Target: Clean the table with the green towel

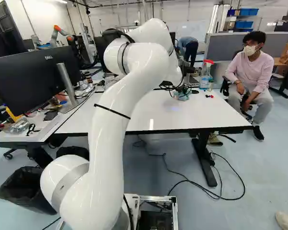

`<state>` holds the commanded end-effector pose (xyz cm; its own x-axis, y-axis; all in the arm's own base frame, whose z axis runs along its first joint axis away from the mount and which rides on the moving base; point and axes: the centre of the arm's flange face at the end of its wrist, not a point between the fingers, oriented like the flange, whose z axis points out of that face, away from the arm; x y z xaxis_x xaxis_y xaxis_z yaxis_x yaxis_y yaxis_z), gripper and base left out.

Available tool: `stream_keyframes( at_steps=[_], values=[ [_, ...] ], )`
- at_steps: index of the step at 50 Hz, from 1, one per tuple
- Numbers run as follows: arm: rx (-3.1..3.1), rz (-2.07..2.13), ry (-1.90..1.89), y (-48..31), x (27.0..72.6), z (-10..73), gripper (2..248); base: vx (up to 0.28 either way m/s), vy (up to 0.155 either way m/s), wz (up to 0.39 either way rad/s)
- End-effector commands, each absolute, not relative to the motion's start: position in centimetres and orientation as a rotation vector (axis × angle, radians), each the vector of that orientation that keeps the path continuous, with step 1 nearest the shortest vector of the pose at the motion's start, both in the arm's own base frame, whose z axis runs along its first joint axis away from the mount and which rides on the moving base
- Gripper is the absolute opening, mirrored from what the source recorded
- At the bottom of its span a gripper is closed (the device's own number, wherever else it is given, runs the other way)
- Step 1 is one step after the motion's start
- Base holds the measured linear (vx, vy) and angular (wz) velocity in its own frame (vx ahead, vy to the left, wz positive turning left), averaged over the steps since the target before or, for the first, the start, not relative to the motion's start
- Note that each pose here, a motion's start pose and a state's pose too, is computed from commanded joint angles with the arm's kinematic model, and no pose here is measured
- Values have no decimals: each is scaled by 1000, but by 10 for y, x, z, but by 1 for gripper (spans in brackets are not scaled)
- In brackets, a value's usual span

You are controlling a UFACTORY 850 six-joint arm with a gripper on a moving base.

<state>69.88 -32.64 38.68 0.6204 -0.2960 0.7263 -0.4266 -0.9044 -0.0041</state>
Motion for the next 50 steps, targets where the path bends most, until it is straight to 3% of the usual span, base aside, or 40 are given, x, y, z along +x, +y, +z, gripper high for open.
stream_keyframes(
  at_steps=[29, 50],
  values=[
    [2709, 1082, -615, -309, 655, 395, 51, 0, 0, 0],
    [2744, 1082, -554, -274, 661, 396, 51, 0, 0, 0]
  ],
)
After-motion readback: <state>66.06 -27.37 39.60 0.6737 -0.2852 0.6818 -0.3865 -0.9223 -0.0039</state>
